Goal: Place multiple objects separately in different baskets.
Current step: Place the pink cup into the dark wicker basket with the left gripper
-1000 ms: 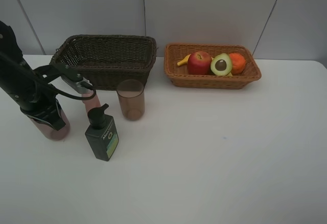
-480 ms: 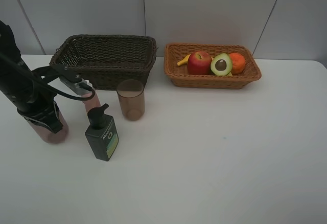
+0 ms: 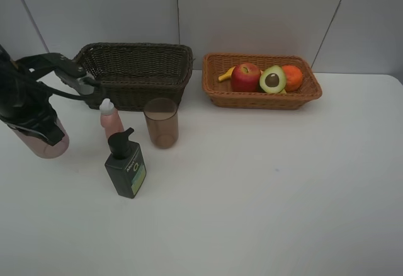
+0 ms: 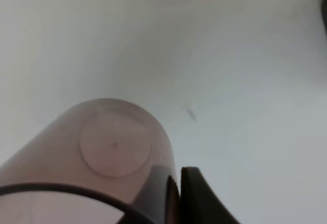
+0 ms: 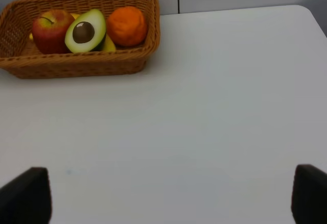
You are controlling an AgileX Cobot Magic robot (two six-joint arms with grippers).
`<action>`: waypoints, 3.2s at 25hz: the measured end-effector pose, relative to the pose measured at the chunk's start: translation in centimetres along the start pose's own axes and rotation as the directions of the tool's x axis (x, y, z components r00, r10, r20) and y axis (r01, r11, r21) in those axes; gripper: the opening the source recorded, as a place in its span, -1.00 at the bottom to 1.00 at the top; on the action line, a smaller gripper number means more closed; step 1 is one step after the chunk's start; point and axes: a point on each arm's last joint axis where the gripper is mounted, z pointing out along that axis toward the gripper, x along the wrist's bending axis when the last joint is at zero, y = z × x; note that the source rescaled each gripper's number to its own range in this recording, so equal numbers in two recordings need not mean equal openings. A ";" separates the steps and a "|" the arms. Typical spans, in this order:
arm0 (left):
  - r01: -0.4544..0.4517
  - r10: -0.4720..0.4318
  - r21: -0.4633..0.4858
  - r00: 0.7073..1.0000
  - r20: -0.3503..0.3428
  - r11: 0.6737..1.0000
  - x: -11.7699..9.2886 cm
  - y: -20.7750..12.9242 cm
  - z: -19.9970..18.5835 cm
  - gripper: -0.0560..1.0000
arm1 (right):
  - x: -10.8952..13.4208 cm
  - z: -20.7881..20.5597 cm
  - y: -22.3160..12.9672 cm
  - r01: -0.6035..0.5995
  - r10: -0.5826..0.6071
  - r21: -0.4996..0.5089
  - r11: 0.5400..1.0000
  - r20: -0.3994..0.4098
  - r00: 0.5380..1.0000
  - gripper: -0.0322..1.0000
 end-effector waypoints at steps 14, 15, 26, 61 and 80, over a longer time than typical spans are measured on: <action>-0.018 -0.019 -0.227 0.987 -0.159 0.974 2.2 5.3 -8.3 -0.85 | 0.0 0.0 0.0 0.000 0.000 0.000 1.000 0.000 1.000 1.00; -0.024 -0.022 -0.258 0.985 -0.173 0.966 2.4 5.6 -8.7 -0.85 | 0.0 0.0 0.0 0.000 0.000 0.000 1.000 0.000 1.000 1.00; -0.050 -0.104 -0.542 0.963 -0.250 0.839 4.1 9.6 -7.7 -0.85 | 0.0 0.0 0.0 0.000 0.000 0.000 1.000 0.000 1.000 1.00; 0.047 -0.183 -0.567 0.965 -0.185 0.822 5.8 12.3 0.5 -0.22 | 0.0 0.0 0.0 0.000 0.000 0.000 1.000 0.000 1.000 1.00; 0.012 -0.149 -0.552 0.968 -0.204 0.834 5.8 12.3 0.6 0.99 | 0.0 0.0 0.0 0.000 0.000 0.000 1.000 0.000 1.000 1.00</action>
